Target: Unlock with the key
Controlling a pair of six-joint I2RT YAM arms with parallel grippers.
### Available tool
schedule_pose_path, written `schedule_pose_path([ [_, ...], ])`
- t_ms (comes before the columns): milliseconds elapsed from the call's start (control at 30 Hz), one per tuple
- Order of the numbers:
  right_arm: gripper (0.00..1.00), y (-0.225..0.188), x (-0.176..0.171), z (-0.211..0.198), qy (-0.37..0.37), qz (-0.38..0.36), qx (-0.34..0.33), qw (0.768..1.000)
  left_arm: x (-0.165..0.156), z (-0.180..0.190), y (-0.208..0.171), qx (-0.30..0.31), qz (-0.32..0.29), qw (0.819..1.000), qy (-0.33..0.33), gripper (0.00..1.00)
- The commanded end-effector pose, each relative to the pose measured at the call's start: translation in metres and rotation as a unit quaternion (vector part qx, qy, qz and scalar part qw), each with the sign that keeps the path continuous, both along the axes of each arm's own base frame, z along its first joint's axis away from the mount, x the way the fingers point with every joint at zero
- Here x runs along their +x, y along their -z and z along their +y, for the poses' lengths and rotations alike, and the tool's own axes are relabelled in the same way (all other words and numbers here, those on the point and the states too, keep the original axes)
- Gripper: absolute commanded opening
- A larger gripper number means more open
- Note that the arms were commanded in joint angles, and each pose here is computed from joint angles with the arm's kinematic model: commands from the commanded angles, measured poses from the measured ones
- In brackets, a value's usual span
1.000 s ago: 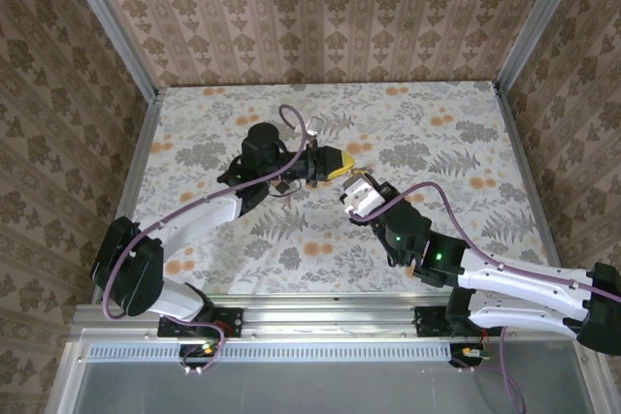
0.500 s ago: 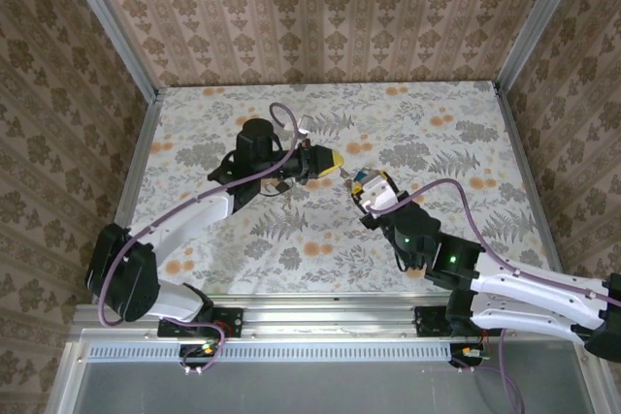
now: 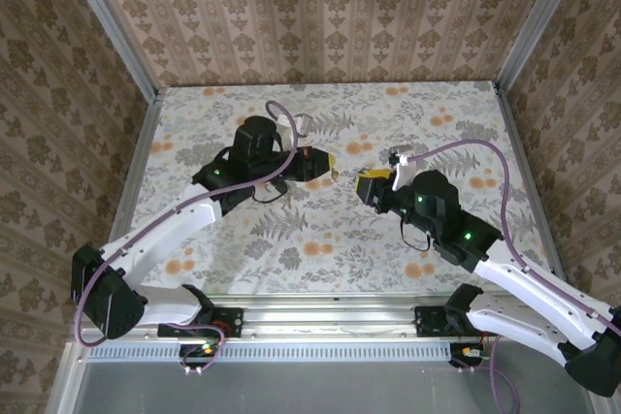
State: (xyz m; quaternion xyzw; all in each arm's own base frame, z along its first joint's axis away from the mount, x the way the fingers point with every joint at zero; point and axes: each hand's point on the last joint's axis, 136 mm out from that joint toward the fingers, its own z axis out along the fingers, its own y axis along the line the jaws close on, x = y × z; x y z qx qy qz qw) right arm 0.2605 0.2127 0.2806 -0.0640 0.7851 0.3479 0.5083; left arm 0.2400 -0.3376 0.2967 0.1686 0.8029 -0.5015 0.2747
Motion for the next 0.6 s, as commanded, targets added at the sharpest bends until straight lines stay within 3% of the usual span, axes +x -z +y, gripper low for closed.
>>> schedule_pose_path([
  [0, 0.43, -0.028, -0.012, 0.025, -0.081, 0.029, 0.144, 0.986, -0.006, -0.007, -0.013, -0.023, -0.044, 0.999, 0.011, 0.0],
  [233, 0.45, -0.041, -0.007, 0.025, -0.113, 0.039, 0.263, 0.957, -0.02, -0.018, -0.035, -0.08, -0.071, 0.994, 0.036, 0.0],
  [433, 0.37, -0.043, -0.008, 0.023, -0.118, 0.039, 0.276, 0.953, -0.023, -0.016, -0.045, -0.11, -0.077, 0.99, 0.034, 0.0],
  [567, 0.38, -0.046, -0.011, 0.027, -0.135, 0.041, 0.281, 0.949, -0.022, -0.012, -0.048, -0.119, -0.081, 0.989, 0.026, 0.0],
])
